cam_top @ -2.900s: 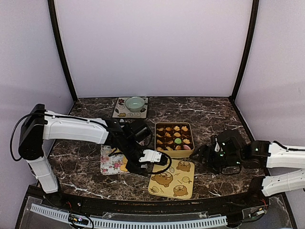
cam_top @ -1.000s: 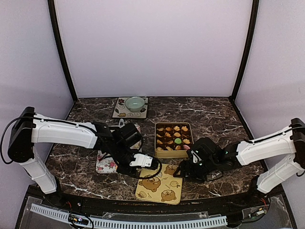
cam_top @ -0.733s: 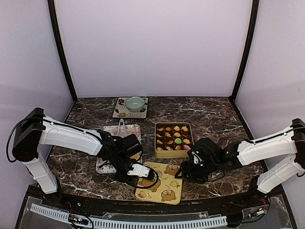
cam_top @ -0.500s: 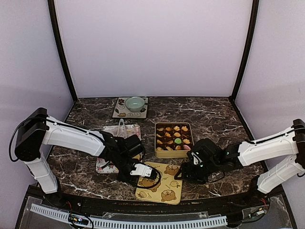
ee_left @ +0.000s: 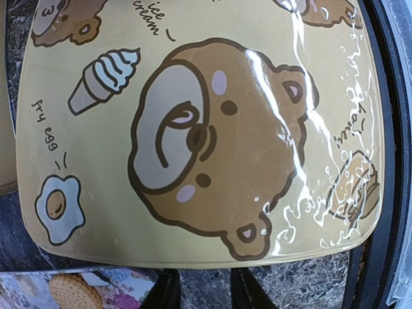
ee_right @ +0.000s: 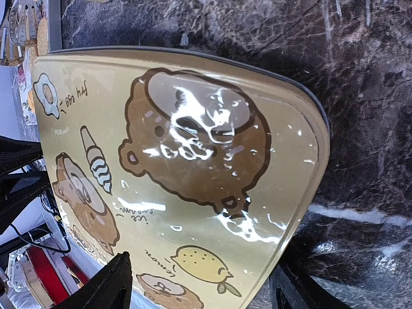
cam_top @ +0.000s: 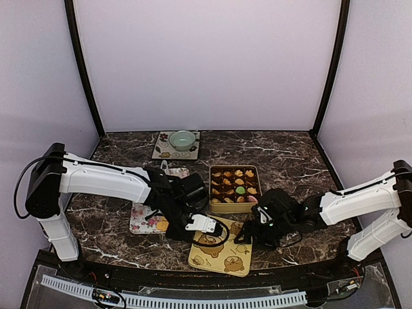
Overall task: Pack the cookies
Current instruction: Pick up the box lid from the corner of the board.
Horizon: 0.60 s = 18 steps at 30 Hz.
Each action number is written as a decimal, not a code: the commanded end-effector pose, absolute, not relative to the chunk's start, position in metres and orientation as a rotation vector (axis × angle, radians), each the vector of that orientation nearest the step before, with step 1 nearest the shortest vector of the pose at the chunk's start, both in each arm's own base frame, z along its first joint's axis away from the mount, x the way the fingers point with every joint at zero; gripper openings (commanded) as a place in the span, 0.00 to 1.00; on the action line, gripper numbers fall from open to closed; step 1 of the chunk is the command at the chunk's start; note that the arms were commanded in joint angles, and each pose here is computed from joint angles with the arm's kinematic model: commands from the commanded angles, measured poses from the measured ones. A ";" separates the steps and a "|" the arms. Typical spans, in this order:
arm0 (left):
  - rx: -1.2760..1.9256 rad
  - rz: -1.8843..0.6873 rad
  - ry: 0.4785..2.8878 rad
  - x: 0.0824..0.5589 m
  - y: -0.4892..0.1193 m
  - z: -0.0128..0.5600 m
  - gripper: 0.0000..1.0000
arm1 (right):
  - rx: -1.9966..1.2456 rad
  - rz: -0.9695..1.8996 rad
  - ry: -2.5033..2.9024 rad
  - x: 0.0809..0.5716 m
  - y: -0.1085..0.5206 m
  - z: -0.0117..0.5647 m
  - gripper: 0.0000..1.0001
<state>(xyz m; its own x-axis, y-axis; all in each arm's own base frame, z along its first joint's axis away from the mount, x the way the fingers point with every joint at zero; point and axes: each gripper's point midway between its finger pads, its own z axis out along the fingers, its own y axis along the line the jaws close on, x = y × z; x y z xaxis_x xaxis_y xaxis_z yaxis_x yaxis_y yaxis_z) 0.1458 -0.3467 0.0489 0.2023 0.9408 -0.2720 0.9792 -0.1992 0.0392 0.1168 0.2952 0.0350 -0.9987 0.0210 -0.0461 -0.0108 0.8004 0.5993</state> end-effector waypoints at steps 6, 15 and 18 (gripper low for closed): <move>2.116 -0.420 1.670 0.142 -0.389 0.102 0.28 | -0.123 1.147 2.875 0.122 0.343 0.044 0.74; 2.116 -0.339 1.744 0.148 -0.354 0.084 0.28 | -0.230 1.135 2.862 0.141 0.374 0.047 0.74; 2.107 -0.291 1.789 0.159 -0.336 0.072 0.28 | -0.241 1.142 2.852 0.146 0.379 0.049 0.74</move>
